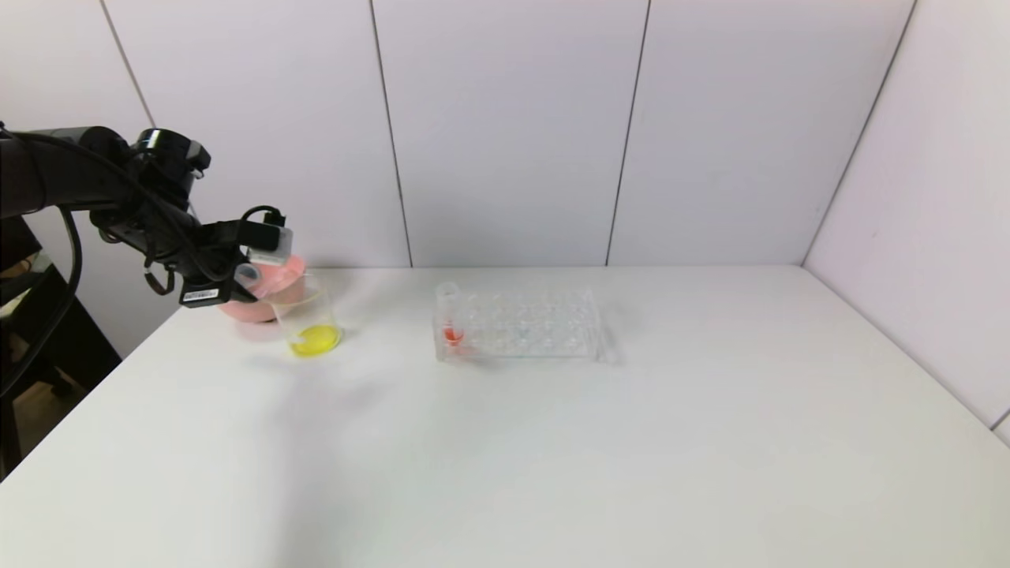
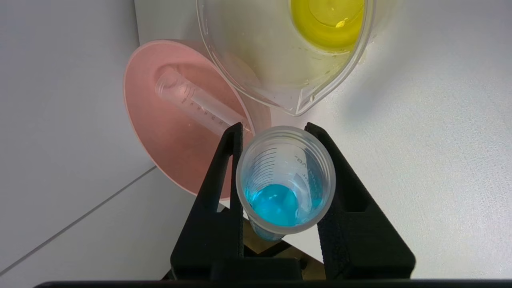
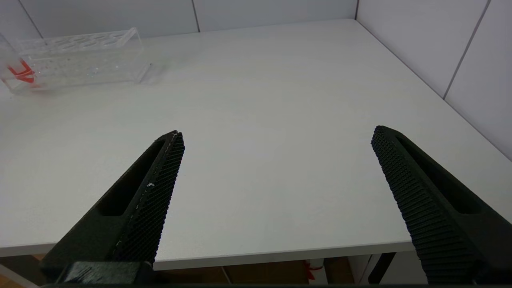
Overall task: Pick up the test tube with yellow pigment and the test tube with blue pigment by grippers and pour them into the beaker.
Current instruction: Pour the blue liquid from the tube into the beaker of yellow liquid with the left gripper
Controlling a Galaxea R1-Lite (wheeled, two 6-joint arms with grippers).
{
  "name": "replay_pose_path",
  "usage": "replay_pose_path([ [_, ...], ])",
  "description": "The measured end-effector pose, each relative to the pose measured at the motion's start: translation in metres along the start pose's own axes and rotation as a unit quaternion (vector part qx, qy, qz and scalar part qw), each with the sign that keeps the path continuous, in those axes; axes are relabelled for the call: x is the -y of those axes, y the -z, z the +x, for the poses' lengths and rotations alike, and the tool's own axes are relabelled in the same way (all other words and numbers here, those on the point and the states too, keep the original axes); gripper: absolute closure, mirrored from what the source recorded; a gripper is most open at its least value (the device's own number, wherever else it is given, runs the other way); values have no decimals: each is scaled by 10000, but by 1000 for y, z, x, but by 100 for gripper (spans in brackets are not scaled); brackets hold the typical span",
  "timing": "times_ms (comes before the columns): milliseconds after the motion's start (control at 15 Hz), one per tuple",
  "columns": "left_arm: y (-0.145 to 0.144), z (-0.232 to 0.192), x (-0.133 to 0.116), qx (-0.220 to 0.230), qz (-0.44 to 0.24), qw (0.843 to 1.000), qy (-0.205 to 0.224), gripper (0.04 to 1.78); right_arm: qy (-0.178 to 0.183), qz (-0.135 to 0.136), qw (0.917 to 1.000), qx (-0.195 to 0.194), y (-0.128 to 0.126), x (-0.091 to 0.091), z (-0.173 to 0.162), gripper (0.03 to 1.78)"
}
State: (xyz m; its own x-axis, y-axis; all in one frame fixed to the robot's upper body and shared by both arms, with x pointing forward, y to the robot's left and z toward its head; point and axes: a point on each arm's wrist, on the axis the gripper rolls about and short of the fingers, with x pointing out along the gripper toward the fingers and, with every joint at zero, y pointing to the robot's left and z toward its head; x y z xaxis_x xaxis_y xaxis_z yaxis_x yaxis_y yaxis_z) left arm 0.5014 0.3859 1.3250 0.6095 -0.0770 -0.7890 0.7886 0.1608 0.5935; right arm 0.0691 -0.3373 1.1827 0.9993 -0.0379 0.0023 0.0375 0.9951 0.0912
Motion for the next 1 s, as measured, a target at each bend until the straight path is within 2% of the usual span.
replay_pose_path([
  [1000,-12,6,0,-717,110,9974,-47,129,2,2,10000,4,0,0,0,10],
])
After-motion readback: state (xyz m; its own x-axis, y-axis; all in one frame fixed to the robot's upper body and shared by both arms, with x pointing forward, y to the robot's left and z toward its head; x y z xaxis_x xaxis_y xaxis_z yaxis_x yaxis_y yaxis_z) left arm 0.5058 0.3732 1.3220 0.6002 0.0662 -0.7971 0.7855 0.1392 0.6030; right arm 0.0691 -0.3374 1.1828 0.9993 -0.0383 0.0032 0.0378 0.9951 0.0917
